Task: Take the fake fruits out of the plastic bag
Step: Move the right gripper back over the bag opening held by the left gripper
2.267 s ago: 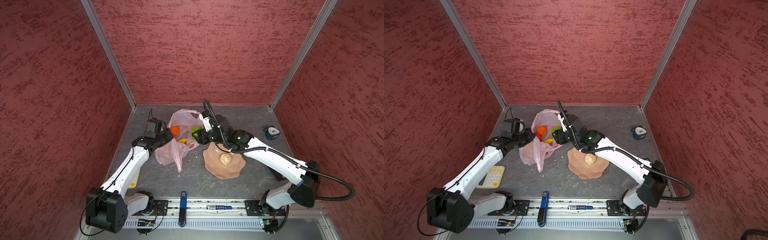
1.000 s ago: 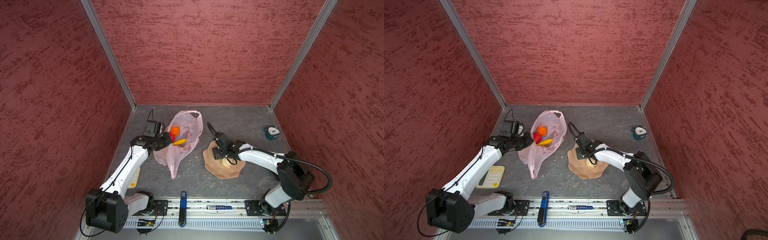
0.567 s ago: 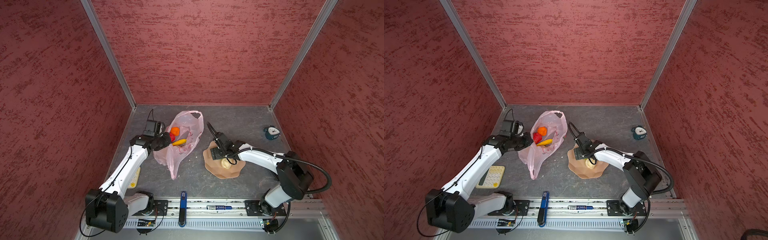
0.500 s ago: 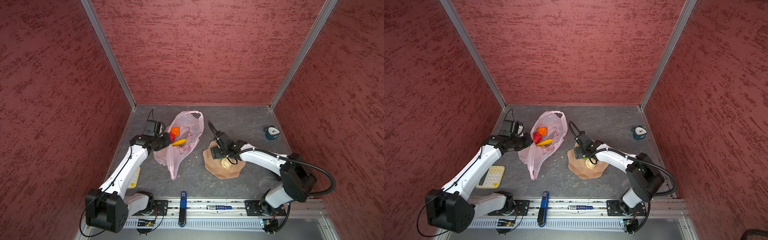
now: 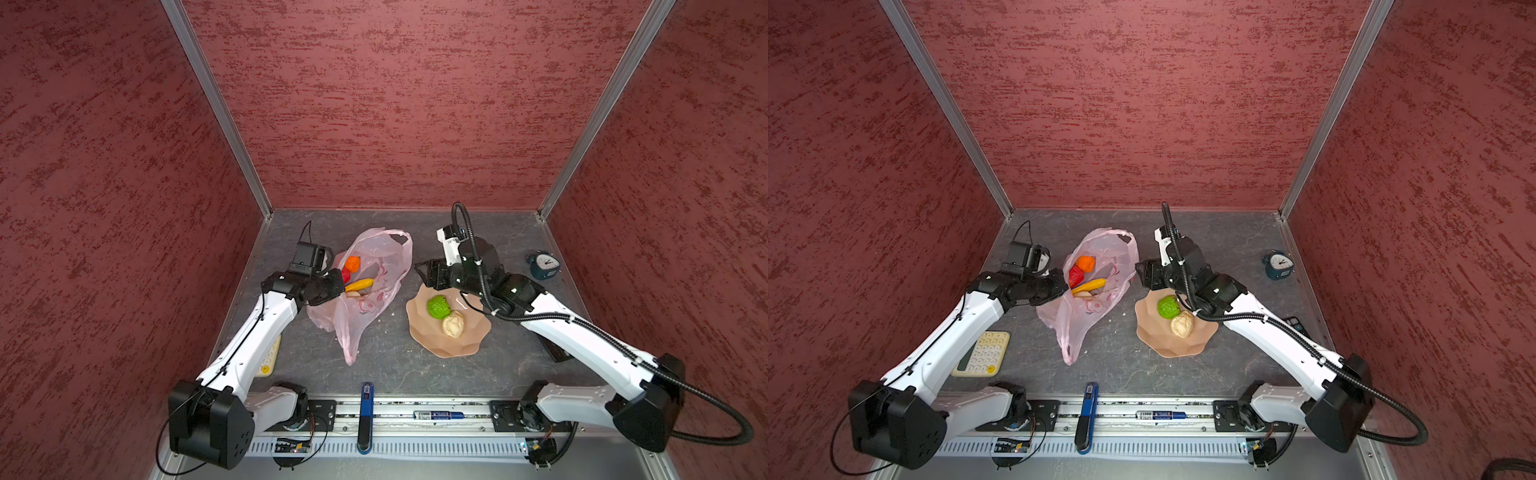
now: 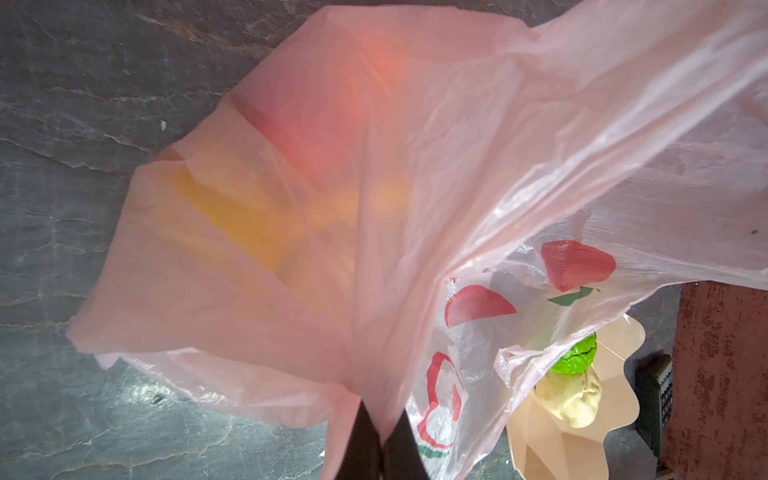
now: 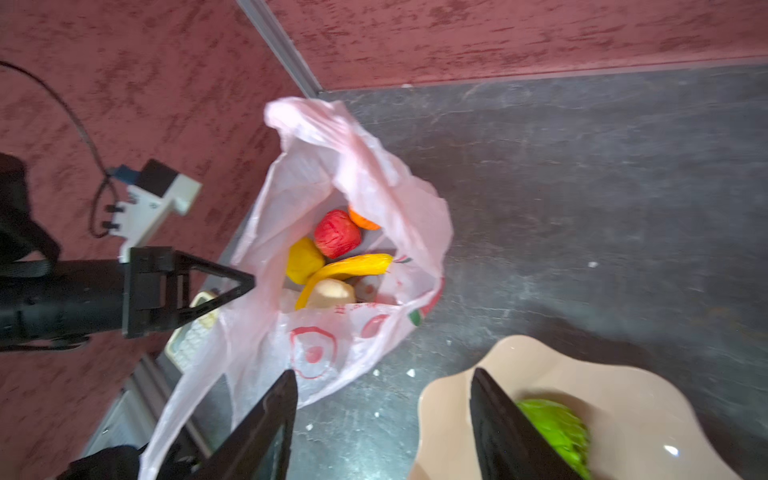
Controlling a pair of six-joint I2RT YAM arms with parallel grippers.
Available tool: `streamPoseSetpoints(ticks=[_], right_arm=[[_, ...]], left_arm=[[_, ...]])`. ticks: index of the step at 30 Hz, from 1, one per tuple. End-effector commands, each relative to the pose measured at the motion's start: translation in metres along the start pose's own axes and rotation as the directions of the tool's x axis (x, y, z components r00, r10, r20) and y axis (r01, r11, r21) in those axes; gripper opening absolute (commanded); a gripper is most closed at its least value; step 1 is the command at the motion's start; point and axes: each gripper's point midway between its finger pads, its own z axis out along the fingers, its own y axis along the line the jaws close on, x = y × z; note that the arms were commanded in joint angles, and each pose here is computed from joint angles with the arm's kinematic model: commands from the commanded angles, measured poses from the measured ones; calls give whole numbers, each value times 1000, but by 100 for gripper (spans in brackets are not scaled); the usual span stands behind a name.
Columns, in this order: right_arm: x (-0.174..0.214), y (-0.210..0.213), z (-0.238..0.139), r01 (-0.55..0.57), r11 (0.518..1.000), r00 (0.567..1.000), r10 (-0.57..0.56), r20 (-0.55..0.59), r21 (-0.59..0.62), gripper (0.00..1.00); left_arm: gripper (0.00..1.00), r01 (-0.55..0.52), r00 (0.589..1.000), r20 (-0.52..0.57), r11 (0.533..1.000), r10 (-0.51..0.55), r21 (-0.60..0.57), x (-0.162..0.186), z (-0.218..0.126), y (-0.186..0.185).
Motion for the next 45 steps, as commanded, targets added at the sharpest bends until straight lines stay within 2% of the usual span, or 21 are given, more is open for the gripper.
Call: streamPoseSetpoints(ticks=[1, 6, 9, 13, 24, 34, 45], right_arm=[[-1, 58, 21, 31, 986, 999, -34, -13, -164, 64], [22, 105, 68, 63, 966, 994, -83, -68, -249, 60], [38, 116, 94, 73, 962, 988, -107, -115, -262, 59], [65, 105, 130, 94, 979, 971, -131, -201, -183, 59], [90, 84, 199, 75, 993, 963, -95, -254, -88, 56], [86, 66, 244, -37, 999, 974, 29, -223, -31, 83], [83, 47, 267, -142, 990, 975, 141, -170, 6, 88]], left_arm=[[0, 3, 1000, 15, 1000, -3, 6, -3, 1, -2], [0, 6, 1000, 5, 1000, -6, -22, 2, 0, 4], [0, 14, 1000, 9, 999, -13, -45, 5, -3, 9], [0, 32, 999, 29, 998, -31, -59, 8, -7, 15], [0, 71, 996, 51, 996, -68, -62, 23, -16, 26], [0, 61, 997, 51, 998, -61, -12, 26, -11, 17], [0, 21, 998, 56, 999, -23, 37, 24, -7, 0]])
